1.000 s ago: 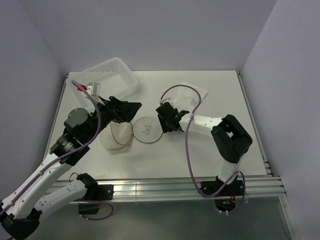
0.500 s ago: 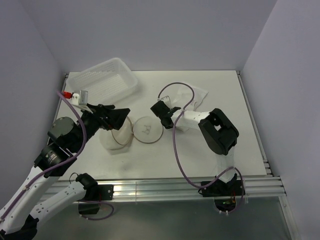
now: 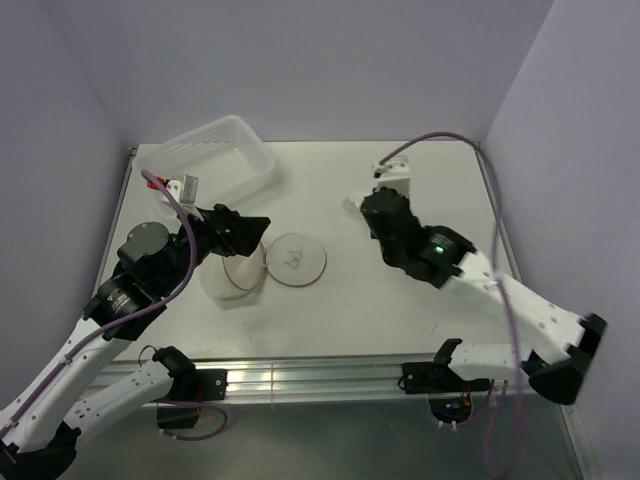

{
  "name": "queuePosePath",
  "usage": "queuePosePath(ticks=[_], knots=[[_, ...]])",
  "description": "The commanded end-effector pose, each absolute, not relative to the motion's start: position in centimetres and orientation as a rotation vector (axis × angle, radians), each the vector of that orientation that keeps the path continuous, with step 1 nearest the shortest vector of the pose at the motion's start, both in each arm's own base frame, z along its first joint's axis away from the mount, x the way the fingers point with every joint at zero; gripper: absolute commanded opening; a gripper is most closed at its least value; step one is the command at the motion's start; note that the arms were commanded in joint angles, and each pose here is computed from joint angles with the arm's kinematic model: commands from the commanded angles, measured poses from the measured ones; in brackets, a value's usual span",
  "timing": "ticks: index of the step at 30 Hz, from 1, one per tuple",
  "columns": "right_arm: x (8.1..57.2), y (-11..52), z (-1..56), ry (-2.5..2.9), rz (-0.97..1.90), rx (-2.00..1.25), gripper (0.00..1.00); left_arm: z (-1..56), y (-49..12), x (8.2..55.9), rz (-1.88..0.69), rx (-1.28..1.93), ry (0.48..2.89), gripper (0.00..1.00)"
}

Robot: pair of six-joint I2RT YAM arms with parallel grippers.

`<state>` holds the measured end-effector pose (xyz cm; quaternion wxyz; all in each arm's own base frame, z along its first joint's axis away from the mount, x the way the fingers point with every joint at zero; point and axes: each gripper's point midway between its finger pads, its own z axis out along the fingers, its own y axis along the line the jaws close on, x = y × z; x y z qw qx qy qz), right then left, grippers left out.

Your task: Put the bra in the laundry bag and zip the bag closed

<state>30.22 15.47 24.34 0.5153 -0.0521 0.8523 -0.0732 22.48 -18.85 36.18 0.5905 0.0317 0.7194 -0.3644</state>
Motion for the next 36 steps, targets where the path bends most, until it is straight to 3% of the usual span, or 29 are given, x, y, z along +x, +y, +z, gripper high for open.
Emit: queuePosePath(ticks=[1, 8, 13, 17, 22, 28, 36], knots=[[25.7, 11.8, 32.4, 1.914, -0.187, -0.068, 0.0, 39.1, -19.1, 22.2, -0.887, 0.096, 1.589, 0.95], [18.6, 12.2, 42.5, 1.788, 0.243, -0.273, 0.0, 41.5, -19.2, 21.4, -0.952, 0.08, 1.539, 0.94], [17.6, 11.4, 43.7, 1.77, 0.276, -0.322, 0.0, 41.6, -19.0, 21.1, -0.971, 0.064, 1.537, 0.93], [17.6, 14.5, 40.6, 1.804, 0.32, -0.434, 0.0, 40.6, -19.4, 21.3, -0.982, 0.055, 1.56, 0.93], [21.4, 15.3, 33.7, 1.927, 0.265, -0.422, 0.0, 39.2, -20.1, 21.5, -1.003, 0.063, 1.59, 0.93], [30.2, 14.1, 23.4, 2.109, 0.116, -0.323, 0.0, 37.6, -21.0, 22.6, -0.986, 0.072, 1.623, 0.93], [42.6, 14.1, 19.9, 2.192, 0.03, -0.199, 0.0, 35.4, -22.9, 25.3, -0.962, 0.065, 1.66, 0.93]])
